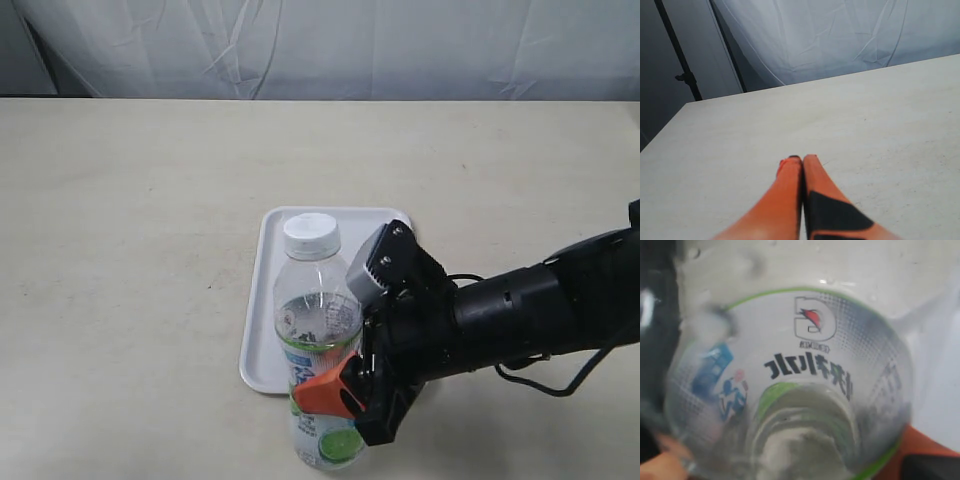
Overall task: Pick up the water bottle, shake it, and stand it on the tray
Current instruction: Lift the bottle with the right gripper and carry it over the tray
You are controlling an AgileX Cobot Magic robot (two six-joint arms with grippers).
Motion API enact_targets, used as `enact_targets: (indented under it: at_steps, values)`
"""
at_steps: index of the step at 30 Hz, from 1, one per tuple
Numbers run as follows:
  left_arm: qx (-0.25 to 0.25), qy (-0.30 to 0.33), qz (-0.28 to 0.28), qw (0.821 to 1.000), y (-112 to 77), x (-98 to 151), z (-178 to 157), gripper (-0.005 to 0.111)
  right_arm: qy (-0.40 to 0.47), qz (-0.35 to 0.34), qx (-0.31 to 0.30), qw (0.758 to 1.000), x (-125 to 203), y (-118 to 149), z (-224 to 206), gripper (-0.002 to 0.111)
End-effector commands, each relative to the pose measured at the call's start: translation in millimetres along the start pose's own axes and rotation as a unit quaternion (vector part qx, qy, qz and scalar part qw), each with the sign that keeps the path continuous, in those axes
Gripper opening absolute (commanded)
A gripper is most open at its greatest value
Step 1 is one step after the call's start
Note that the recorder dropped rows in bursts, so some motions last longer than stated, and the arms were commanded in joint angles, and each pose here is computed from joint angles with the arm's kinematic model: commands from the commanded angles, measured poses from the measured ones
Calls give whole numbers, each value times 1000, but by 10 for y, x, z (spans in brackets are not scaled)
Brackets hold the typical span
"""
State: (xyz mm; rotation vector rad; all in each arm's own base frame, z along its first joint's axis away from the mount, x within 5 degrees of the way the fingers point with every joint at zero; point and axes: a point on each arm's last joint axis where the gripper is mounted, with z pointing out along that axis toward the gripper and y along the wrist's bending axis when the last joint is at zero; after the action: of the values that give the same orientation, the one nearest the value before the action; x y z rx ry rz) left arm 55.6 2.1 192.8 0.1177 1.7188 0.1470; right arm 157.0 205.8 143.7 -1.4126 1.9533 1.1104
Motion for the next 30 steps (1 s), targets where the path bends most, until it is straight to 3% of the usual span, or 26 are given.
enact_targets:
  at_steps: [1,9,13,17,19,22,25,27,30]
  values:
    - [0,-3,-3,1000,-2,6,0,0,-14,1,-27,1000,-29,52,11,-1]
    - [0,-3,-3,1000,-2,6,0,0,-64,-50,-14,997,-273,209,-216,-1]
    - [0,-3,-3,1000,-2,6,0,0,-92,-104,95,986,-581,213,-497,-1]
    - [0,-3,-3,1000,-2,6,0,0,-133,-149,233,952,-1032,175,-873,-1]
    - [0,-3,-3,1000,-2,6,0,0,-161,-154,260,940,-1238,192,-1004,-1]
    - [0,-3,-3,1000,-2,6,0,0,-169,-111,255,946,-1311,111,-952,-1]
    - [0,-3,-3,1000,-2,6,0,0,-104,-29,218,970,-969,-133,-564,-1]
    - [0,-3,-3,1000,-2,6,0,0,-72,10,166,983,-763,-206,-323,-1]
    - [0,-3,-3,1000,-2,6,0,0,-90,12,103,990,-808,-135,-261,-1]
